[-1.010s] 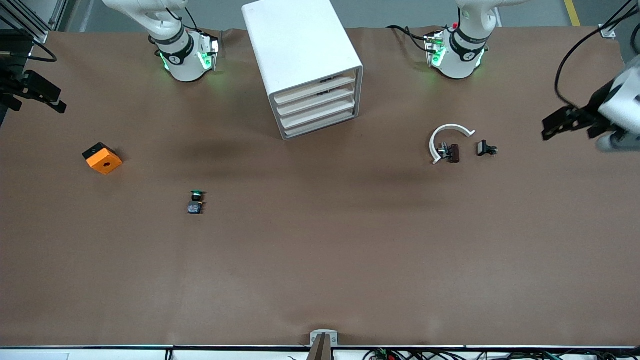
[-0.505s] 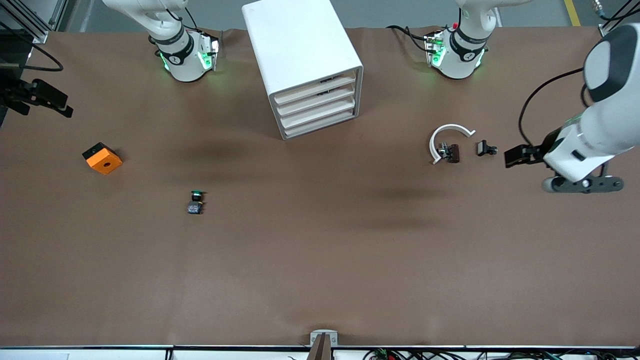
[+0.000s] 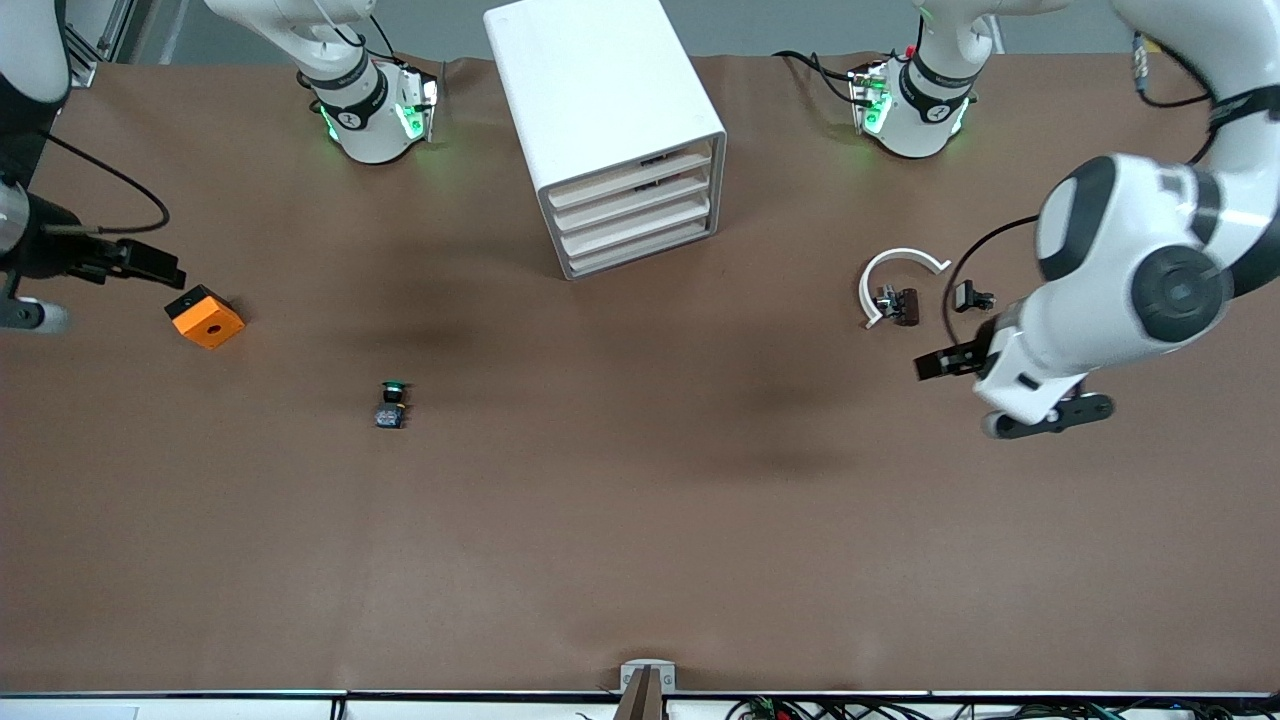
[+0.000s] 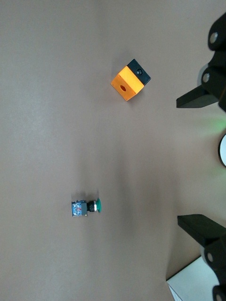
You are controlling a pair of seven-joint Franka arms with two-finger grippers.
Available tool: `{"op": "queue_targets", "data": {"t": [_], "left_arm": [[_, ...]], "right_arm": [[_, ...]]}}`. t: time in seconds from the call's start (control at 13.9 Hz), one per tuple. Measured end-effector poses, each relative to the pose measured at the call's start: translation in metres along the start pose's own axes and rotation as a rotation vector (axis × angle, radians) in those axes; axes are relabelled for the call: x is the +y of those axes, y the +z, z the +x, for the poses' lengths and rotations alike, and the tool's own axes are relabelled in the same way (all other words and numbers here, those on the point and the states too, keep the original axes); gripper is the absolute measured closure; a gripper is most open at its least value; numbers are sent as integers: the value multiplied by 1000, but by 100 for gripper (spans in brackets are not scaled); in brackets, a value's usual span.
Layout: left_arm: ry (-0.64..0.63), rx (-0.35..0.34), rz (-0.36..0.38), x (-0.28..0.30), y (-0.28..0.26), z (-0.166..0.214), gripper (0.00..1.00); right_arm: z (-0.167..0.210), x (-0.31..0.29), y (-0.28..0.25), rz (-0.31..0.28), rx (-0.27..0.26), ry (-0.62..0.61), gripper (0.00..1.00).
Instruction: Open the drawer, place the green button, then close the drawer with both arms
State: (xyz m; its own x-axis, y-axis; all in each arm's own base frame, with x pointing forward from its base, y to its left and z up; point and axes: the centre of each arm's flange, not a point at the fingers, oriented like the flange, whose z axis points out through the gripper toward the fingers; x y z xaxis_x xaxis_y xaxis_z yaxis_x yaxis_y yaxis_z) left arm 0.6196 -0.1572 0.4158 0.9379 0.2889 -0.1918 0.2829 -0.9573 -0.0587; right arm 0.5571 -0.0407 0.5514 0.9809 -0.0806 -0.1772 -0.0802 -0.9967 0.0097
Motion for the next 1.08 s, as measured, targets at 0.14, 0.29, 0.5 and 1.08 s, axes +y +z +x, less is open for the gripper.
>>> {"op": "queue_targets", "data": {"t": [0.14,0.29,0.5,1.08], "left_arm": [[-121,-24,5,34,33,-4,0],[-203,-55,12,62,68,-8,0],[-271,-89,10,88,117,-7,0],[-476,-314,-15,166,216,-56,0]], "right_arm": [[3,-5,3,-1,2,-5,0],[4,-17,5,7,4,18,0],[10,-18,21,26,-21,41,0],[27,-55,89,51,5,20,0]]}}
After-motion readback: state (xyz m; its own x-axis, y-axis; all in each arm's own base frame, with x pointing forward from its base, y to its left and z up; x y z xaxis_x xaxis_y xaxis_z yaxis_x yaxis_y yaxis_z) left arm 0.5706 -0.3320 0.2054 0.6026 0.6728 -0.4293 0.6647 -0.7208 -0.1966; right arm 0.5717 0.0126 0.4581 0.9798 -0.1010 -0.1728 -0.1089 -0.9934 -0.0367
